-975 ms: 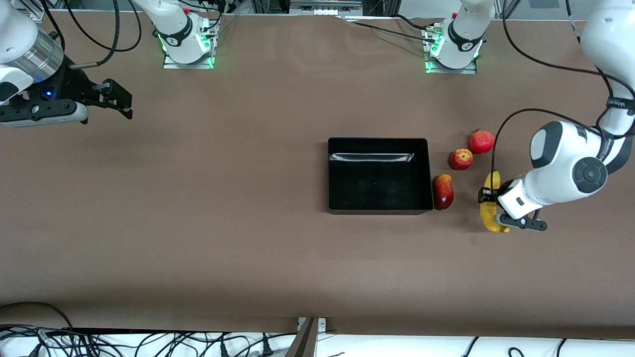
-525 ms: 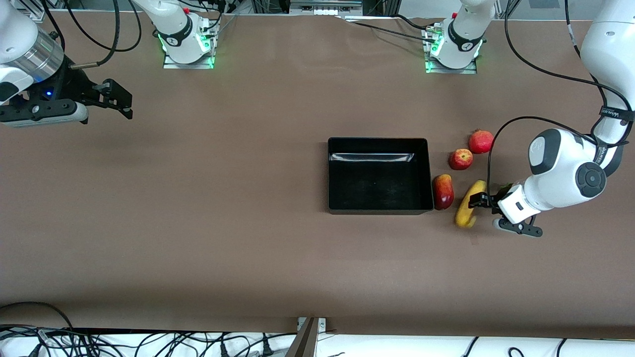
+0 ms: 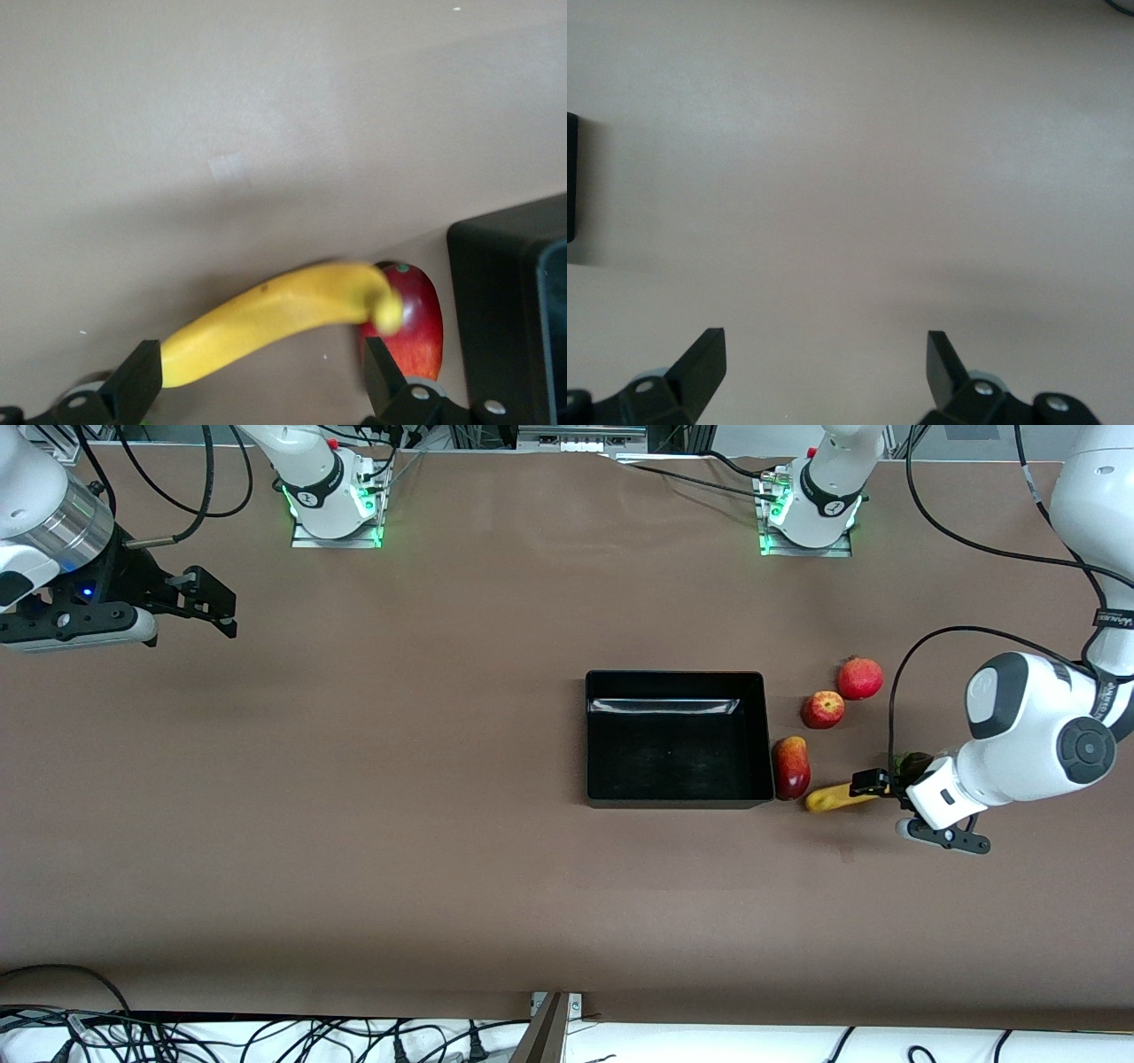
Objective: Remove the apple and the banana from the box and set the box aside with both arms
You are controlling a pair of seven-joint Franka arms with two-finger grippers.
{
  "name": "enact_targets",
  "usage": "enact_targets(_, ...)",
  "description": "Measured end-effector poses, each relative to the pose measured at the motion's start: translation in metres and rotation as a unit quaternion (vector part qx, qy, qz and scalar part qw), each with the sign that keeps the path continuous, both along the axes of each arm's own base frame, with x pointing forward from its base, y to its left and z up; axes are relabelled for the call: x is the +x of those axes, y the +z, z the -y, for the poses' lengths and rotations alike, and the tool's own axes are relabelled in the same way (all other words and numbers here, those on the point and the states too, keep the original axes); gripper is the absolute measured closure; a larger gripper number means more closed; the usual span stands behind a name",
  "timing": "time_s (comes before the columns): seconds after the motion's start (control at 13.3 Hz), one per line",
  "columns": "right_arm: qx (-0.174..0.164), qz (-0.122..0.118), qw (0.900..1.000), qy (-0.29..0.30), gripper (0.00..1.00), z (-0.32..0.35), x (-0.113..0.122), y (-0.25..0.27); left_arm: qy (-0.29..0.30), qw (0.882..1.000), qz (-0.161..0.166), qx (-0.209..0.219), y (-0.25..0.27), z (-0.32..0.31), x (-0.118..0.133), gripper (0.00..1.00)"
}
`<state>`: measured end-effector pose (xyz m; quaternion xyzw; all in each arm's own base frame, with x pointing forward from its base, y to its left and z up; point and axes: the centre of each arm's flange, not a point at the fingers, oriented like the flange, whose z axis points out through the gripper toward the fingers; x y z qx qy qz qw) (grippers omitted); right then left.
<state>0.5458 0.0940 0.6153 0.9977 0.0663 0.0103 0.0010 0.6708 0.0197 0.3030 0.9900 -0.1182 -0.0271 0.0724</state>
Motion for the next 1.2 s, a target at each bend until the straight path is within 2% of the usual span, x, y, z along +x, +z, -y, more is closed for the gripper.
enact_targets(0.38, 0.000, 0.002, 1.000, 0.000, 0.00, 0.000, 0.000, 0.000, -0.043, 0.998, -0.015, 0.039, 0.117, 0.018, 0.012, 0.00)
enact_targets(0.67, 0.002, 0.007, 1.000, 0.000, 0.00, 0.000, 0.003, -0.001, -0.058, 0.995, 0.028, 0.080, 0.195, 0.043, 0.002, 0.00)
enact_targets(0.82, 0.004, 0.017, 1.000, 0.000, 0.00, -0.001, 0.006, 0.000, -0.049, 0.993, 0.046, 0.096, 0.233, 0.046, -0.009, 0.00)
enact_targets(0.97, 0.005, 0.024, 1.000, -0.001, 0.00, -0.001, 0.008, 0.001, -0.021, 0.994, 0.040, 0.103, 0.263, 0.045, -0.023, 0.00)
enact_targets(1.2, 0.005, 0.027, 1.000, -0.001, 0.00, -0.001, 0.008, 0.004, 0.011, 0.995, 0.035, 0.090, 0.284, 0.048, -0.039, 0.00)
